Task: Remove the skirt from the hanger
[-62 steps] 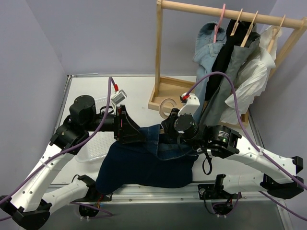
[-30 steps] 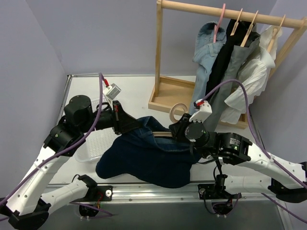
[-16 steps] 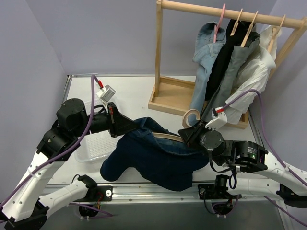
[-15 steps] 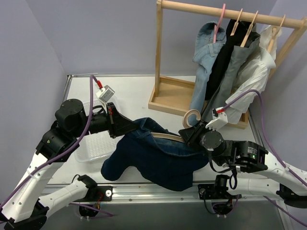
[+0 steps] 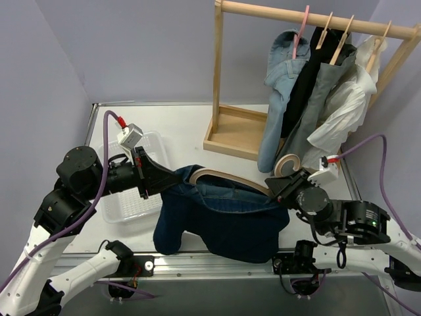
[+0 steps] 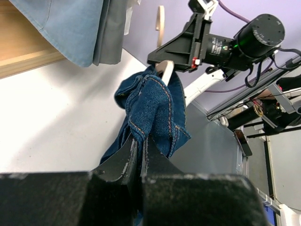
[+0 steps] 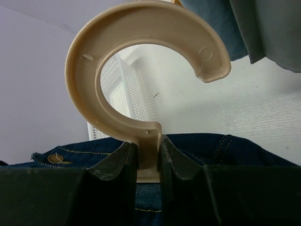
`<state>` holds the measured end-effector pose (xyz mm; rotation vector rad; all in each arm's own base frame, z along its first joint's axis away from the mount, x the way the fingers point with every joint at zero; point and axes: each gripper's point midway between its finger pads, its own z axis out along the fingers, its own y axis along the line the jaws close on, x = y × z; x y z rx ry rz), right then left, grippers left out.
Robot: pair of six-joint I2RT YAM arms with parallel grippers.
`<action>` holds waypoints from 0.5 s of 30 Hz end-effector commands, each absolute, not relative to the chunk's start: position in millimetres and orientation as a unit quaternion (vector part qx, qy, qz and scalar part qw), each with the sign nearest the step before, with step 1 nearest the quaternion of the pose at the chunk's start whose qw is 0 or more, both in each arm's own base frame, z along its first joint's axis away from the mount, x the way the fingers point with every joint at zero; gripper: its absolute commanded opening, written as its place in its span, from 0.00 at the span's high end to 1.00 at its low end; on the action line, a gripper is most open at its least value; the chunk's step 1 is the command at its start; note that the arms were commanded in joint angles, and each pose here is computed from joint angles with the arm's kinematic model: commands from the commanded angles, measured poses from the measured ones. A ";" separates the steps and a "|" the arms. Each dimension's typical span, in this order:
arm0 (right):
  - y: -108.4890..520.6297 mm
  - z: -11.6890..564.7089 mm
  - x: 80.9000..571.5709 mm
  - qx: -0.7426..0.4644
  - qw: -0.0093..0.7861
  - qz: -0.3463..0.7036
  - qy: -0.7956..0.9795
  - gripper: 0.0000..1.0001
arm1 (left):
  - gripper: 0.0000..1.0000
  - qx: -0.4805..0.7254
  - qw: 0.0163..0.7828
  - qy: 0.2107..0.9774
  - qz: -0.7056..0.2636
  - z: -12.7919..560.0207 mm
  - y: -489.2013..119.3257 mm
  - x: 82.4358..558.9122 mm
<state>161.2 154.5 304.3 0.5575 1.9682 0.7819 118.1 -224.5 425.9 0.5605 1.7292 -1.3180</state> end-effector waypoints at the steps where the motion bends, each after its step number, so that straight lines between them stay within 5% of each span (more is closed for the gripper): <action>1: 88.0 292.5 165.8 0.214 0.523 0.199 0.801 1.00 | 0.98 0.220 0.500 0.651 -0.527 463.6 -210.7 115.7; 5: 81.4 292.9 163.9 0.222 0.522 0.198 0.799 1.00 | 0.98 0.237 0.487 0.645 -0.539 459.2 -219.1 114.9; 15: 138.8 366.6 165.6 0.214 0.522 0.397 0.724 1.00 | 0.98 0.252 0.401 0.672 -0.569 407.7 -249.0 126.5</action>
